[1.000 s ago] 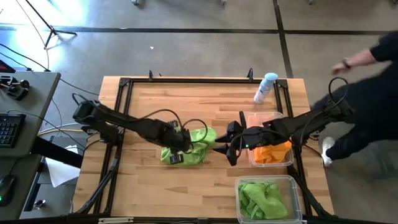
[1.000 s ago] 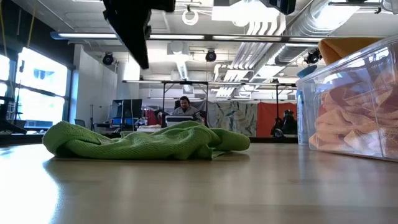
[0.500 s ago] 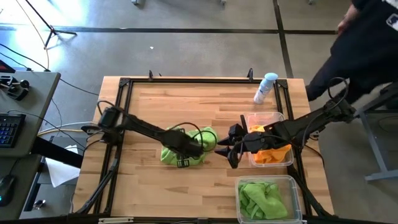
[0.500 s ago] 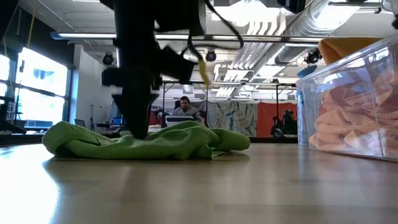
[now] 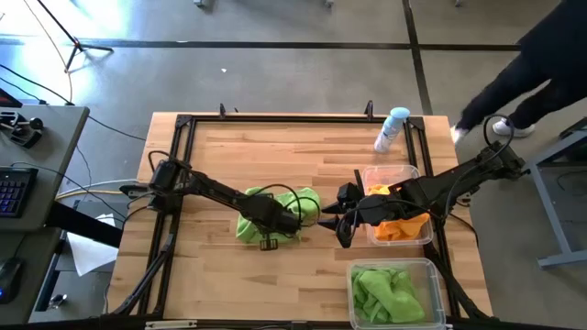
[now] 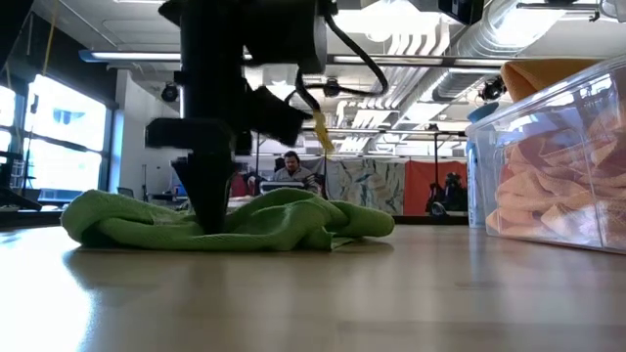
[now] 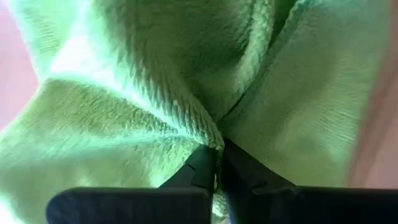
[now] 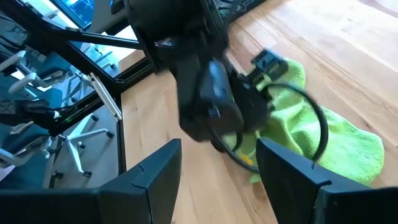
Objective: Sort microfiber towel by color & place in baskets
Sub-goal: Put the green towel into the bottom transparent bin
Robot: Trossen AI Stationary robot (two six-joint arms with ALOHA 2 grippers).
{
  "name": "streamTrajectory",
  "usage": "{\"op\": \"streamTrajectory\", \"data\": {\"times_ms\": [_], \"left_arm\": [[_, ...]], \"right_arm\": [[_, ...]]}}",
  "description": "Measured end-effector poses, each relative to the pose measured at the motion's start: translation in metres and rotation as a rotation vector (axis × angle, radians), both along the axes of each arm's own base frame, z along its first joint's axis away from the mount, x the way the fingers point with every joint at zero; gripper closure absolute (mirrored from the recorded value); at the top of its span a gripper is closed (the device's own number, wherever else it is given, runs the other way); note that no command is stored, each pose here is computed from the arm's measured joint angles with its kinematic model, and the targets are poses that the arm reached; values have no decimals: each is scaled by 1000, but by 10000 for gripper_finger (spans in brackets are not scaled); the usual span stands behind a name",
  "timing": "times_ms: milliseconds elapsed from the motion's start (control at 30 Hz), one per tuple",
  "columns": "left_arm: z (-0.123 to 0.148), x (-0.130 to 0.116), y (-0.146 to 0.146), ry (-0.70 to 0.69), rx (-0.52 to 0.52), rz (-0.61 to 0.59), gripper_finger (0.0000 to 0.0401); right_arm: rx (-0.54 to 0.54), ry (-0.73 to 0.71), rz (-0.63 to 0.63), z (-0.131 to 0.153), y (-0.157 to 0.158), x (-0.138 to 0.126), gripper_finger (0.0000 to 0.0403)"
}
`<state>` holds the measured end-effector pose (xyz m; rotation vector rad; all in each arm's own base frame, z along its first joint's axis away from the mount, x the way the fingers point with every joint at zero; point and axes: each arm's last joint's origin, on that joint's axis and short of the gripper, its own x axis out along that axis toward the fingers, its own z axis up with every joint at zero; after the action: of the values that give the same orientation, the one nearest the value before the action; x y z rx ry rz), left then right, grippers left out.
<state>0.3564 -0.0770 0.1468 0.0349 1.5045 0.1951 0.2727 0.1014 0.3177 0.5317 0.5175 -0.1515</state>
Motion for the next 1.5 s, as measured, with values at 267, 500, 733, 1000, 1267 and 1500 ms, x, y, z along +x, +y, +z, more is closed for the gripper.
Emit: {"op": "streamTrajectory", "data": {"times_ms": [267,500,733,1000,1267,1500], "left_arm": [[90,-26,6,-234,-50,18,400],[175,-69,16,-566,-128,34,400],[207,-82,19,-764,-181,38,401],[202,-77,11,-748,-221,6,401],[208,-76,5,-809,-235,-43,401],[209,-76,6,-820,-216,-48,400]], "right_arm": [[-28,2,16,0,0,0,199],[-109,-43,-1,2,-7,6,199],[-329,-265,80,9,-13,39,199],[-424,-359,122,-8,-19,85,199],[-412,-217,232,-23,-16,119,199],[-419,-5,278,-20,-11,123,233]]}}
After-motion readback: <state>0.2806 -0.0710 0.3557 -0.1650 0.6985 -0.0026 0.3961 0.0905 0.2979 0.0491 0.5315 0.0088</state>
